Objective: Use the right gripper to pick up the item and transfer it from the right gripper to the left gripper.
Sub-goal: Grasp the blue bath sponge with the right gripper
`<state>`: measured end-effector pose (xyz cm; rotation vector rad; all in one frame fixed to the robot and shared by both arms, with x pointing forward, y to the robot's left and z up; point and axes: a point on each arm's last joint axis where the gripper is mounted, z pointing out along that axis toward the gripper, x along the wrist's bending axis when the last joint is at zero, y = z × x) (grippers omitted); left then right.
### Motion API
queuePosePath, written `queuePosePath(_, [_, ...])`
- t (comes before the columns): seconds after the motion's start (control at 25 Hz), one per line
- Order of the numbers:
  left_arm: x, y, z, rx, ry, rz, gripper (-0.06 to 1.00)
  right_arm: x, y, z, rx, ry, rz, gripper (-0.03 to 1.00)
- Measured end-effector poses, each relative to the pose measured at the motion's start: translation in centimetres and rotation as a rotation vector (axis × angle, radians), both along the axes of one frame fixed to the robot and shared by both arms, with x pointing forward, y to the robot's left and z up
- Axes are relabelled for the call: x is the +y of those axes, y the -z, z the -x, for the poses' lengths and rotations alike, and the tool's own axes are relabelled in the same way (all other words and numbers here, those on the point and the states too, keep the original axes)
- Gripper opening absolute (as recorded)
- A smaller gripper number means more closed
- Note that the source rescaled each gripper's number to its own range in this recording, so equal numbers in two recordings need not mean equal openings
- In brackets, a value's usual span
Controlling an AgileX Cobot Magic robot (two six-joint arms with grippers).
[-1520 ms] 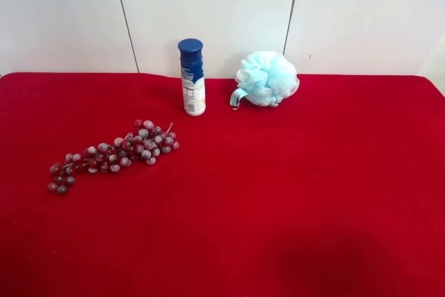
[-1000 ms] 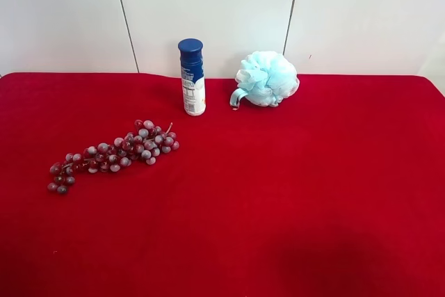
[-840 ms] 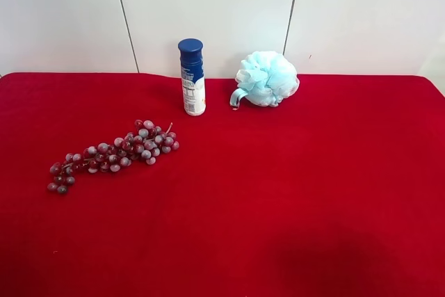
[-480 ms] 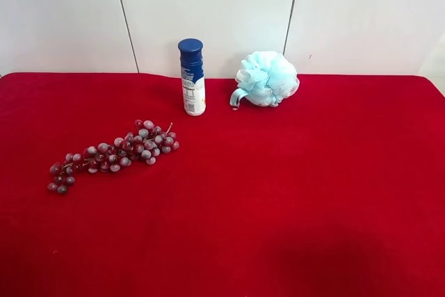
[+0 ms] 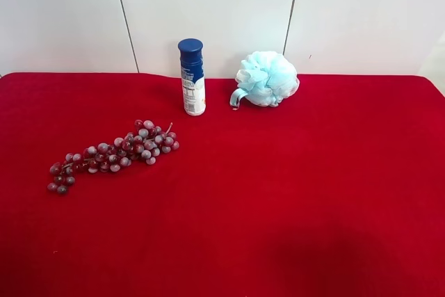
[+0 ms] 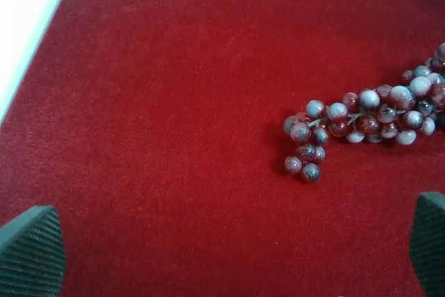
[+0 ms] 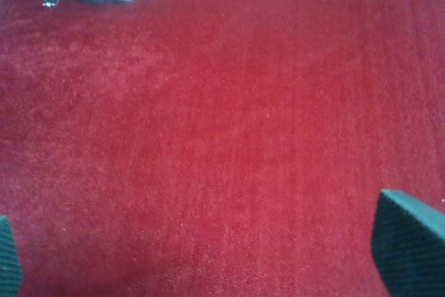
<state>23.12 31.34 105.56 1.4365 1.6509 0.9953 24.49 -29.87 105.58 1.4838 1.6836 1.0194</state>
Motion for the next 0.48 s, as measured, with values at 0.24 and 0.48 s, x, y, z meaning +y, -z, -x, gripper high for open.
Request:
queuePosePath(0.24, [0.0,0.0,0.0,0.000,0.000,0.000,1.00,0.8,-3.1,-4.2,-0.054,-0.007,-0.021,1.00])
queuePosePath(0.48, [0.0,0.0,0.0,0.000,0.000,0.001,1.00,2.0,-2.8,-11.1,-0.016,-0.008,-0.043,1.00])
